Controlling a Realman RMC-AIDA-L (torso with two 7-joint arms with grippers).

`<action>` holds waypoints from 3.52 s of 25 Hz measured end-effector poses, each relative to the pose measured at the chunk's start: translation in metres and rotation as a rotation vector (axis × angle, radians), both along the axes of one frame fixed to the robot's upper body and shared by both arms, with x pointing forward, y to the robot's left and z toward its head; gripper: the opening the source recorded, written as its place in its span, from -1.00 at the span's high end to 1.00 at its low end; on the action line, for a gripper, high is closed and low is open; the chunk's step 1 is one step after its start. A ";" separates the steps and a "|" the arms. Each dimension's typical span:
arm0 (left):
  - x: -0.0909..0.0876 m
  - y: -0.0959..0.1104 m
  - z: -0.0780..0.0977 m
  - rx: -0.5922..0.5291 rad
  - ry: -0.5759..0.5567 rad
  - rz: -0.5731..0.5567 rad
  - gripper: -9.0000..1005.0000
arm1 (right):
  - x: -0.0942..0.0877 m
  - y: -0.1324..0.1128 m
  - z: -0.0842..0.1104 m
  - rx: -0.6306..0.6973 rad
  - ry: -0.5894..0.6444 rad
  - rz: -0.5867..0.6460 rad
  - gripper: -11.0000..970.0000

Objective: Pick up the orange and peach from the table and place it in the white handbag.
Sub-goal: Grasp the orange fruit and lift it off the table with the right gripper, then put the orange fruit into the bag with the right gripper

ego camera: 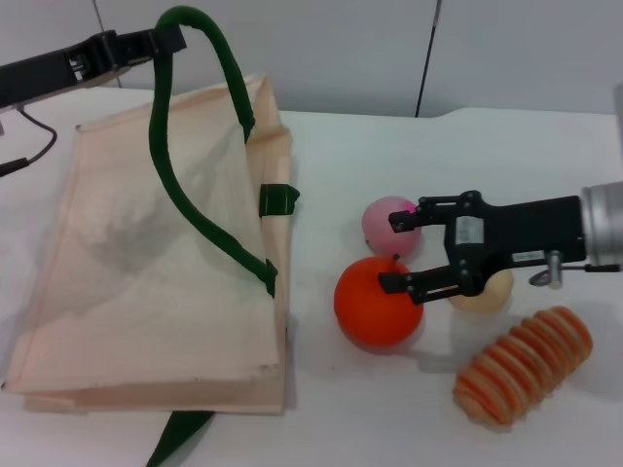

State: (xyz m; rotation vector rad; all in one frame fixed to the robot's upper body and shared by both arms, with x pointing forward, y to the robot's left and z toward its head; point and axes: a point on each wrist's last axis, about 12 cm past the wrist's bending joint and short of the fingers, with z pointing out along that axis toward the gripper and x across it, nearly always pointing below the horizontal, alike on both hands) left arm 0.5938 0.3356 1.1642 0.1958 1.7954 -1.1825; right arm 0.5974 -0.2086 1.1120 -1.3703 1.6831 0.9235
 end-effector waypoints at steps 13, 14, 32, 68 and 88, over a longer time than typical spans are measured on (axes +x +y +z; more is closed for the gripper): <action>-0.007 -0.007 0.006 -0.072 -0.058 -0.054 0.74 | 0.010 0.013 -0.014 -0.154 0.026 -0.033 -0.74; -0.008 -0.008 0.006 -0.077 -0.061 -0.058 0.74 | 0.011 0.014 -0.016 -0.171 0.032 -0.037 -0.74; -0.017 -0.001 0.009 -0.157 -0.131 -0.027 0.74 | 0.011 0.027 -0.023 -0.251 0.065 -0.013 -0.74; -0.025 0.005 0.001 -0.184 -0.127 0.005 0.74 | 0.012 0.029 -0.002 -0.168 0.055 0.031 0.34; -0.027 0.000 0.008 -0.244 -0.156 -0.058 0.74 | 0.036 0.047 0.061 -0.036 -0.099 0.039 0.65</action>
